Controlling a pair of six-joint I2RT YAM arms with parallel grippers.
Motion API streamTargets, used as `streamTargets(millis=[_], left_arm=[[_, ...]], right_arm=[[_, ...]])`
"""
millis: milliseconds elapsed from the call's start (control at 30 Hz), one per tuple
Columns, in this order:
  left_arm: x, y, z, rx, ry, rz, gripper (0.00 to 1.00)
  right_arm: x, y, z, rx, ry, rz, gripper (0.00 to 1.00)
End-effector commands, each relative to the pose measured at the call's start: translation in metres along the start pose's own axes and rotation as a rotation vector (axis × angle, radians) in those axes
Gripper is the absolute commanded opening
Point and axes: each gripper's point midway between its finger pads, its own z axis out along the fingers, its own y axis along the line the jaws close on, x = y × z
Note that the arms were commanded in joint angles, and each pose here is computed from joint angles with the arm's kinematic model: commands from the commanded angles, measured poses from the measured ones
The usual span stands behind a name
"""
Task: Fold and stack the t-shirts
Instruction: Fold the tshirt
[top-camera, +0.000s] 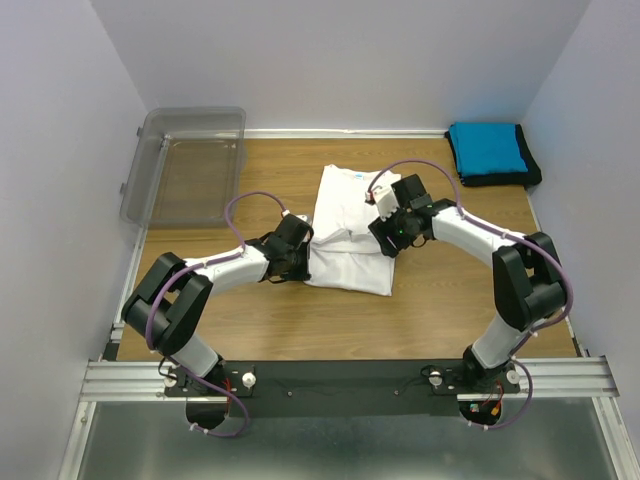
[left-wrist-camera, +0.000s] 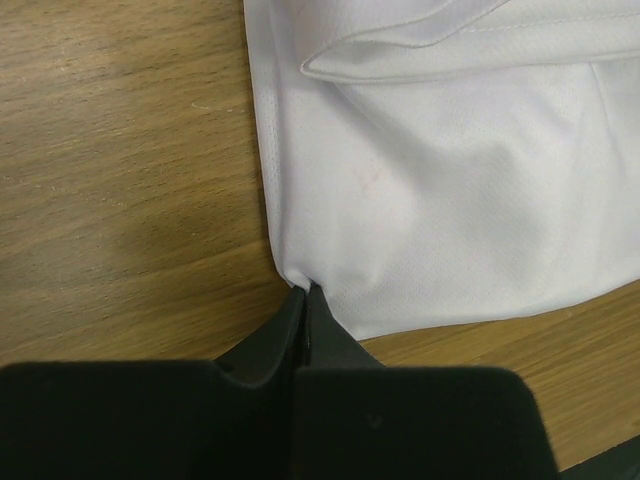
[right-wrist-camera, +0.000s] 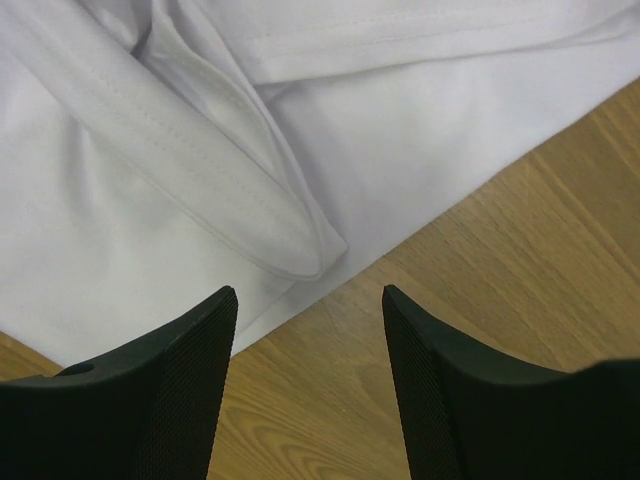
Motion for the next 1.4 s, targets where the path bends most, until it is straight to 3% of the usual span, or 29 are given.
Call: streamTargets(millis=[0, 367, 467, 567, 600, 733, 1367], left_arm=[[0.054, 0.032, 0.002, -0.107, 0.194, 0.031, 0.04], [0.057, 0.032, 0.000, -0.099, 0.202, 0.031, 0.04], [0.059, 0.032, 0.000, -0.098, 0.207, 0.029, 0.04], [0.059, 0.032, 0.000, -0.098, 0.209, 0.030, 0.04], [0.060, 0.032, 0.000, -0.098, 0.212, 0.030, 0.04], [0.062, 0.032, 0.000, -0.094, 0.216, 0.030, 0.04], [0.070, 0.033, 0.001, -0.096, 0.232, 0.005, 0.04]], right_arm=[[-0.007, 0.002, 0.004, 0.004, 0.023, -0.103, 0.67], [-0.003, -0.007, 0.027, 0.059, 0.098, -0.137, 0.62], [-0.006, -0.012, 0.025, 0.084, 0.095, -0.131, 0.51], [-0.013, -0.013, 0.020, 0.092, 0.073, -0.123, 0.27], [-0.014, -0.013, 0.019, 0.093, 0.070, -0.123, 0.15], [-0.013, -0.019, 0.015, 0.128, 0.074, -0.123, 0.01], [0.005, -0.040, 0.006, 0.221, 0.106, -0.009, 0.00]])
